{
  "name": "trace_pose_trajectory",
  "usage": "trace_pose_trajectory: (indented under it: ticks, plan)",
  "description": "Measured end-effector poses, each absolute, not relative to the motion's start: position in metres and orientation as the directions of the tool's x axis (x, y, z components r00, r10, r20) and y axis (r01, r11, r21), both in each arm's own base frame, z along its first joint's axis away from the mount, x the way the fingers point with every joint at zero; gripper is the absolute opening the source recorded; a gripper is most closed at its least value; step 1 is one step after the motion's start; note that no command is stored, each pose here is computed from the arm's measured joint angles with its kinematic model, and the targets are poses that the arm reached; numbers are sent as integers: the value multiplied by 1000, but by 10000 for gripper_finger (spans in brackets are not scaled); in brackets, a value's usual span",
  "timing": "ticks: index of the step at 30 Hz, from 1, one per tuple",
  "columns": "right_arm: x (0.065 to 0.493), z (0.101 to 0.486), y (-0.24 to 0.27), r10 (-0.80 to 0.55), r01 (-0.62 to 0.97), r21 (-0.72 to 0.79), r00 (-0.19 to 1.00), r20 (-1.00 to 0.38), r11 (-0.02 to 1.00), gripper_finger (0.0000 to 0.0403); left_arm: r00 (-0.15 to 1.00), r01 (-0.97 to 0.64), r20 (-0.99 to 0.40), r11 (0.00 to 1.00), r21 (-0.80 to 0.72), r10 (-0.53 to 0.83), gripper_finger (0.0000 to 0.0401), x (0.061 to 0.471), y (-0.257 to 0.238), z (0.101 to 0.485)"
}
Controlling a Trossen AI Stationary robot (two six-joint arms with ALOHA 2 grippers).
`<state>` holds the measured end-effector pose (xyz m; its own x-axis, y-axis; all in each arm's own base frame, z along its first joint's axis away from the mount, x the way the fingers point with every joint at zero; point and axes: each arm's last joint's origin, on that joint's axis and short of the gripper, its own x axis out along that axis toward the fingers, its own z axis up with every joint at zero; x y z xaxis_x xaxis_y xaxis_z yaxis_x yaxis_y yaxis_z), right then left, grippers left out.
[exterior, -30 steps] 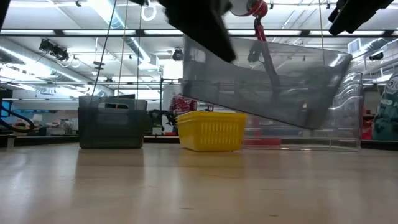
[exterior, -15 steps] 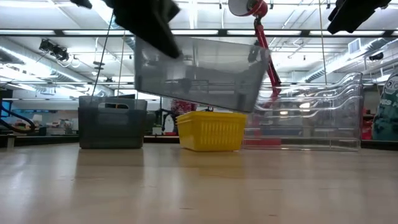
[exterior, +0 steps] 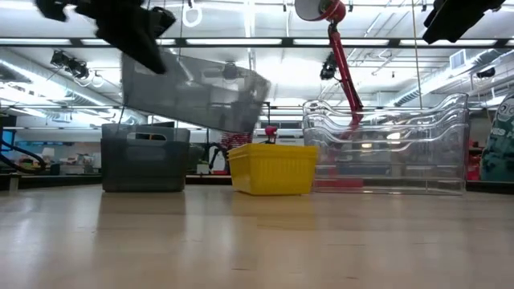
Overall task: Stack baskets by color
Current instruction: Stack the right black bin on top of the left black bin
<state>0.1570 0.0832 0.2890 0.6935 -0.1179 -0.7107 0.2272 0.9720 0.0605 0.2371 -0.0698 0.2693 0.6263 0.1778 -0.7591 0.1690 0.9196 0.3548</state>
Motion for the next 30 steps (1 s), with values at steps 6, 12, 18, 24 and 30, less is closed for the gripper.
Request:
trace_pose_trajectory:
  ticks: [6, 12, 18, 24, 30]
  plan:
    - [157, 289, 83, -118, 227, 60, 693, -711, 972, 5, 582, 293, -793, 865, 408, 177, 5, 207, -61, 282]
    - [157, 284, 83, -135, 237, 46, 691, -710, 970, 5, 550, 450, -795, 712, 539, 255, 6, 191, -53, 287]
    - [157, 272, 83, -144, 256, 46, 674, -725, 966, 5, 528, 489, -763, 601, 632, 372, 5, 185, -46, 289]
    - [158, 268, 84, -131, 253, 66, 685, -717, 965, 5, 486, 472, -775, 625, 622, 404, 5, 174, -36, 306]
    - [162, 272, 86, -117, 224, 70, 721, -683, 972, 5, 430, 460, -791, 649, 606, 435, 5, 158, -21, 337]
